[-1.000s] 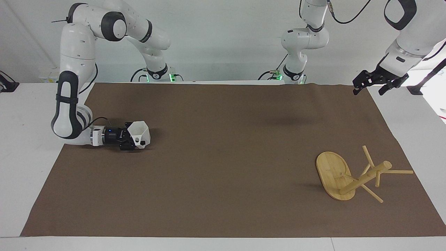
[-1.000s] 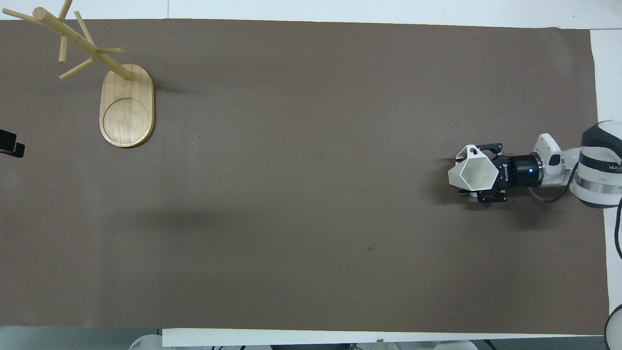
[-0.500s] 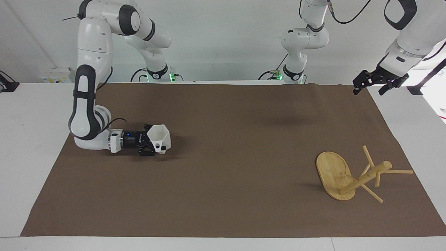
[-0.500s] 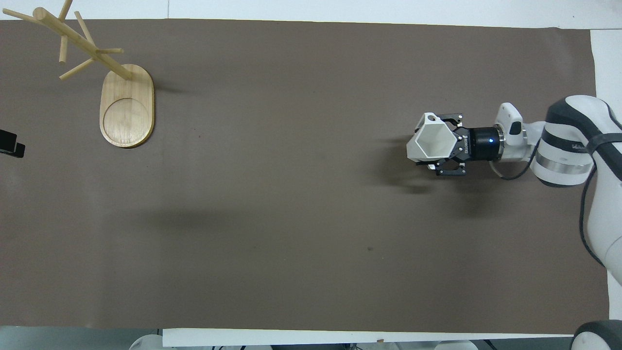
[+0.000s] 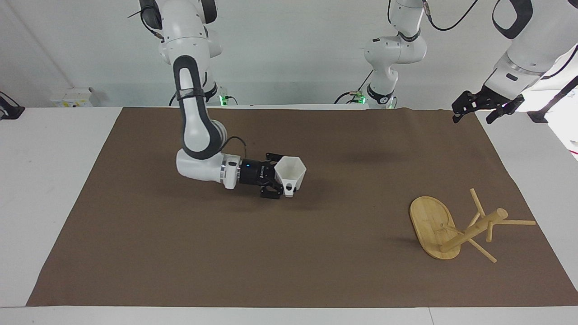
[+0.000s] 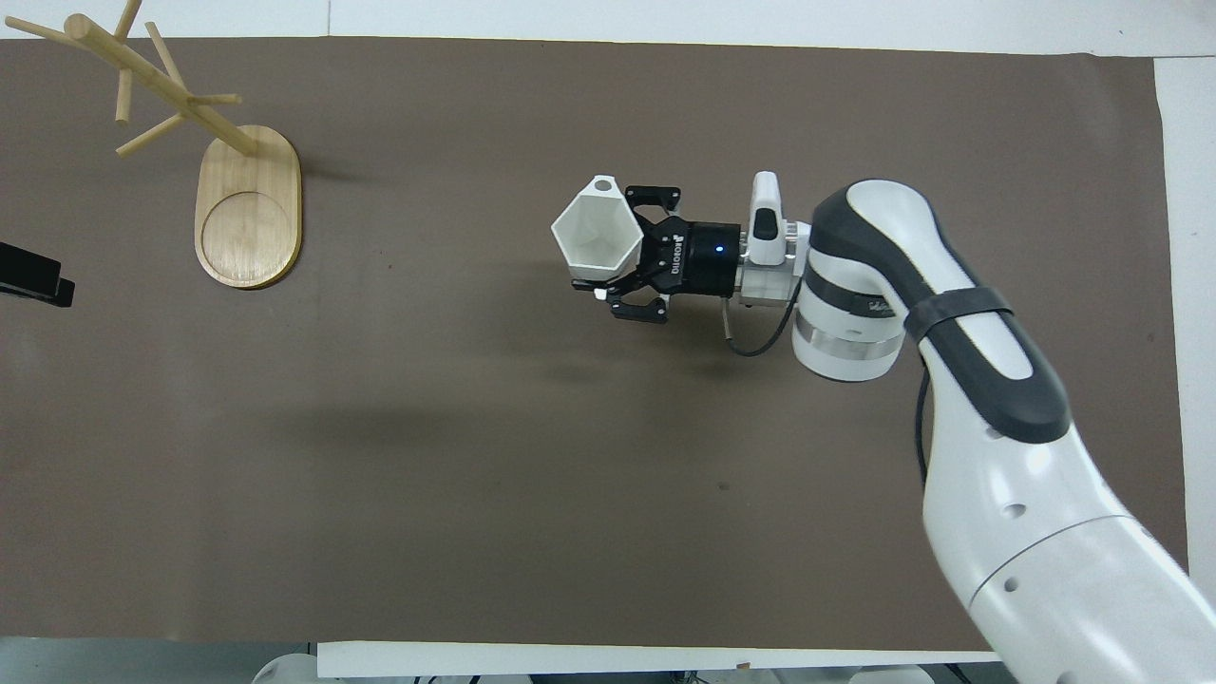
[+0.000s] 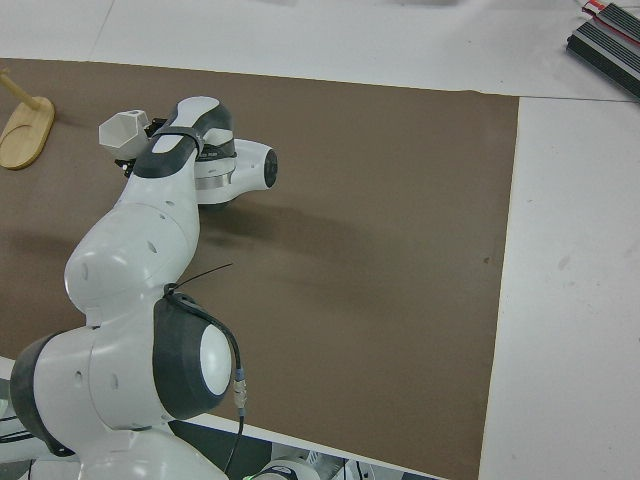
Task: Hang cup on rack
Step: 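Hold the cup with the right gripper while the left gripper reaches it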
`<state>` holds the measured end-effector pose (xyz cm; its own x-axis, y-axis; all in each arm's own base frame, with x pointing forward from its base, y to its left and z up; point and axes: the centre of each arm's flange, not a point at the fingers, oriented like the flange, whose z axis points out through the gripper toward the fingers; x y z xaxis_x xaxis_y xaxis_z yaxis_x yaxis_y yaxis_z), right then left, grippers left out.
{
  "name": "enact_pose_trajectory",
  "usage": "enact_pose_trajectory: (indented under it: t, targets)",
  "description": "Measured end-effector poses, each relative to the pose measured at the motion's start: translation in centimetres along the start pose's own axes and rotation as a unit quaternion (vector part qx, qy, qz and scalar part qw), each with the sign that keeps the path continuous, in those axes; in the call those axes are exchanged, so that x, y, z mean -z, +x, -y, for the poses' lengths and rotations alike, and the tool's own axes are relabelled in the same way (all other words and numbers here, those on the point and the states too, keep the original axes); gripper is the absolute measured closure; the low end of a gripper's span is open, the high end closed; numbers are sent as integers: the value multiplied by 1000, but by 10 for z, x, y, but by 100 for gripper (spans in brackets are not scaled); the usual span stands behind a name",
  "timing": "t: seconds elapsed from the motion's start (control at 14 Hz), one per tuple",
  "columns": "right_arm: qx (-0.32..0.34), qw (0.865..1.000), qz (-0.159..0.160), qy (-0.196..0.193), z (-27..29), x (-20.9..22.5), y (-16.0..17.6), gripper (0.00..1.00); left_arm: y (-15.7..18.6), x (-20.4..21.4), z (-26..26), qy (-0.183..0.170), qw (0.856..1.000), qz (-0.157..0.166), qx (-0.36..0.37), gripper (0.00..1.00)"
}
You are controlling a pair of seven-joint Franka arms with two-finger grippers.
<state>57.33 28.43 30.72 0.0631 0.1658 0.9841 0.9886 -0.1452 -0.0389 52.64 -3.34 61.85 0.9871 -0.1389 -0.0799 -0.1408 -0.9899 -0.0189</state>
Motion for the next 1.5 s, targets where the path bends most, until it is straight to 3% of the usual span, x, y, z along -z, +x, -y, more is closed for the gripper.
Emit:
enact_pose_trajectory:
  t: [0.21, 0.43, 0.79, 1.5]
  targets:
    - [-8, 1000, 7, 0, 34, -52, 10, 22, 8, 3, -60, 2, 998, -29, 54, 0]
    - [-9, 1000, 6, 16, 55, -76, 13, 22, 11, -8, -130, -6, 993, -59, 102, 0]
    - [-8, 1000, 7, 10, 50, -71, 12, 22, 3, -45, -210, -30, 983, -72, 165, 0]
    - [-7, 1000, 16, 0, 47, -68, 10, 22, 3, -93, -289, -56, 976, -85, 191, 0]
